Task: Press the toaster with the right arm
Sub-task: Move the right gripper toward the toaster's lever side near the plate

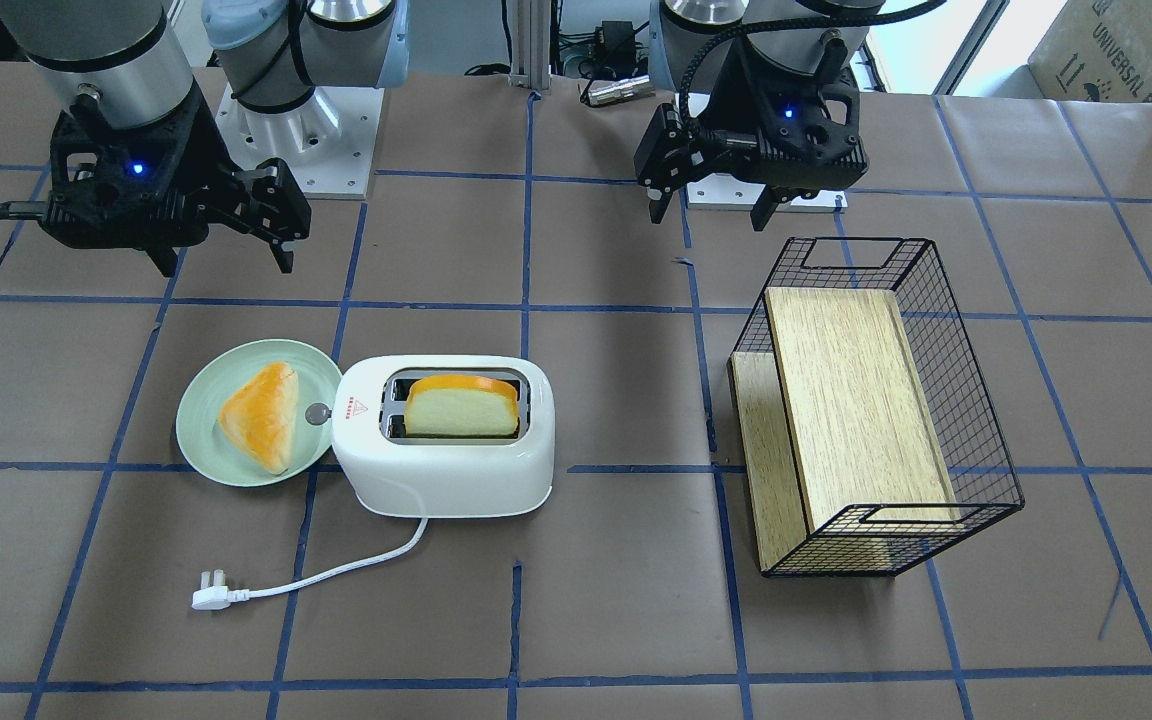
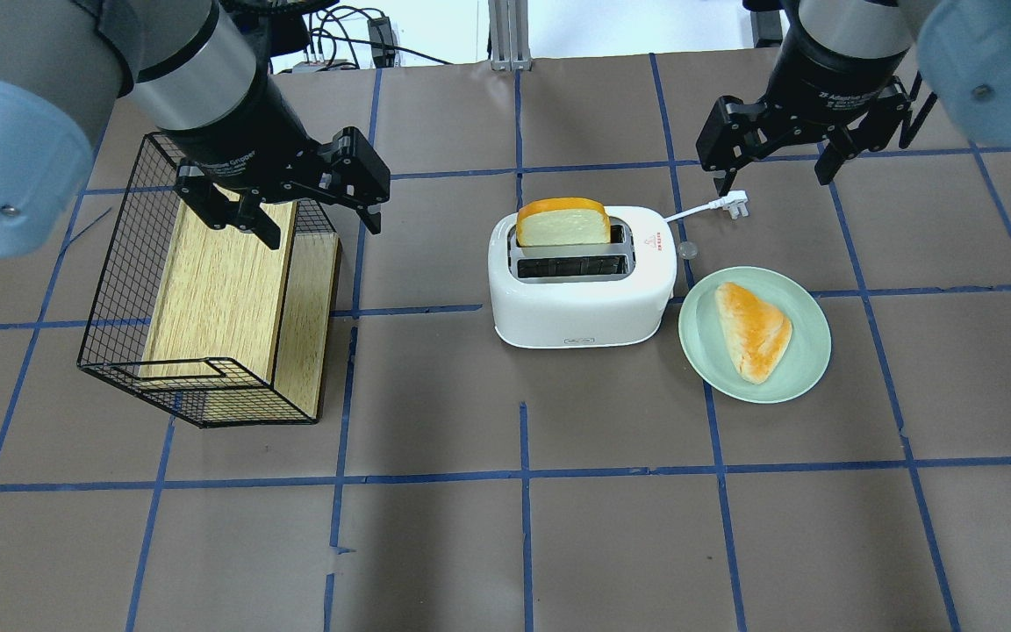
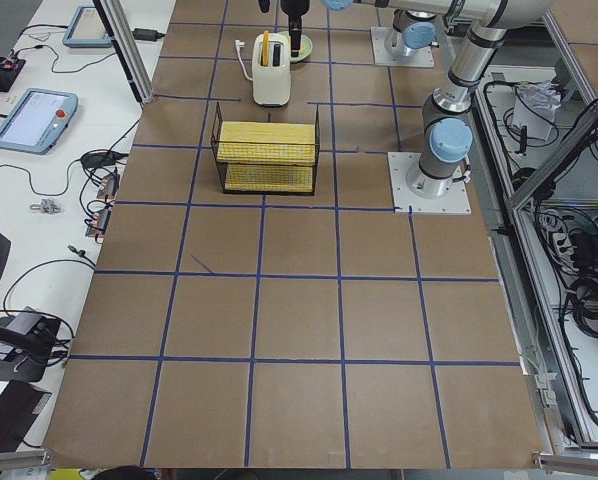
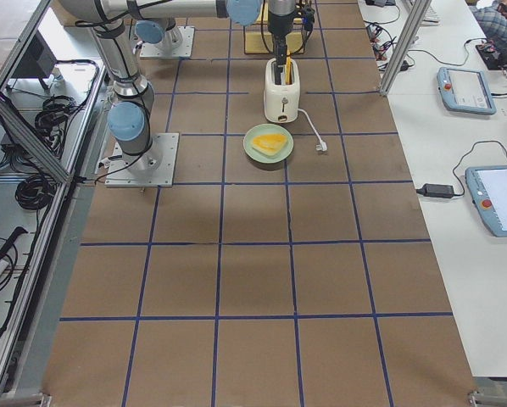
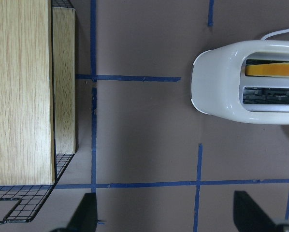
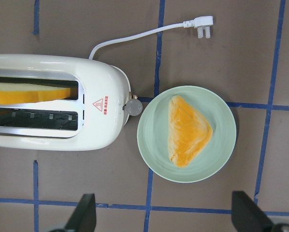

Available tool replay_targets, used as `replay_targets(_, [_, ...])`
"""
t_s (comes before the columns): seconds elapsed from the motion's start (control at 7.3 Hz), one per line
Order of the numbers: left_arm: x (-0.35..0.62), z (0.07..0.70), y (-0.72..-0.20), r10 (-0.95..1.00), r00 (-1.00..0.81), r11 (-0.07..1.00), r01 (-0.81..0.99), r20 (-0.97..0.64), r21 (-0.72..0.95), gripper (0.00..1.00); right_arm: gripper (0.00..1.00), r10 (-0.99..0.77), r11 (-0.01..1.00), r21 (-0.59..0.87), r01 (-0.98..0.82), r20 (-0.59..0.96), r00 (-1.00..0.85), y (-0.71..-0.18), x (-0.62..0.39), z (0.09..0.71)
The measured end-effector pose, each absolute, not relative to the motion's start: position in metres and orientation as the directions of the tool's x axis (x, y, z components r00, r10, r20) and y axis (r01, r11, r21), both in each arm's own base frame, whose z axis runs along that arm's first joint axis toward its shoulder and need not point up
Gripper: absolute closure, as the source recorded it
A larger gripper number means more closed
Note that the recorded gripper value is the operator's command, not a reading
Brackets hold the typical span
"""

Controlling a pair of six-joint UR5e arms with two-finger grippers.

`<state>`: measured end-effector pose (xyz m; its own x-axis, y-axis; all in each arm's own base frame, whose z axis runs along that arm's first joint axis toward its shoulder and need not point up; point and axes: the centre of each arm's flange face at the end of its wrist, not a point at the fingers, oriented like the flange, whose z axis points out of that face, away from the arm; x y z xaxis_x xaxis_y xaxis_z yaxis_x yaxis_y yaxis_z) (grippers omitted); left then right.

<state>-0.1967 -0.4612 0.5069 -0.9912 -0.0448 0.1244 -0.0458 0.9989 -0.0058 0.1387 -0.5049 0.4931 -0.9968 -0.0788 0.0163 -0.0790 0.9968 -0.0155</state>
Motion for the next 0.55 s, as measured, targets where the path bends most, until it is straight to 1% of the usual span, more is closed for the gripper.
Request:
replay_targets(0.27, [-0.1967, 0.5072, -0.4612, -0.045, -0.991, 0.999, -0.046, 0.124, -0.006, 0.00, 0.00, -0.128, 0.992, -0.008, -0.128, 0.018, -0.992, -0.5057, 0.1351, 0.4901])
replay_targets(0.41, [-0.1967, 0.5071, -0.4612, -0.045, -0.991, 0.999, -0.046, 0.124, -0.006, 0.00, 0.05, -0.141, 0.990, -0.004, -0.141, 0.017, -0.990, -0.5051, 0.1352, 0.4880])
replay_targets(0.55, [-0.1967, 0.5071, -0.4612, -0.045, -0.991, 0.999, -0.046, 0.124, -0.006, 0.00, 0.35, -0.149, 0.989, 0.000, -0.149, 0.015, -0.989, -0.5045, 0.1356, 0.4862])
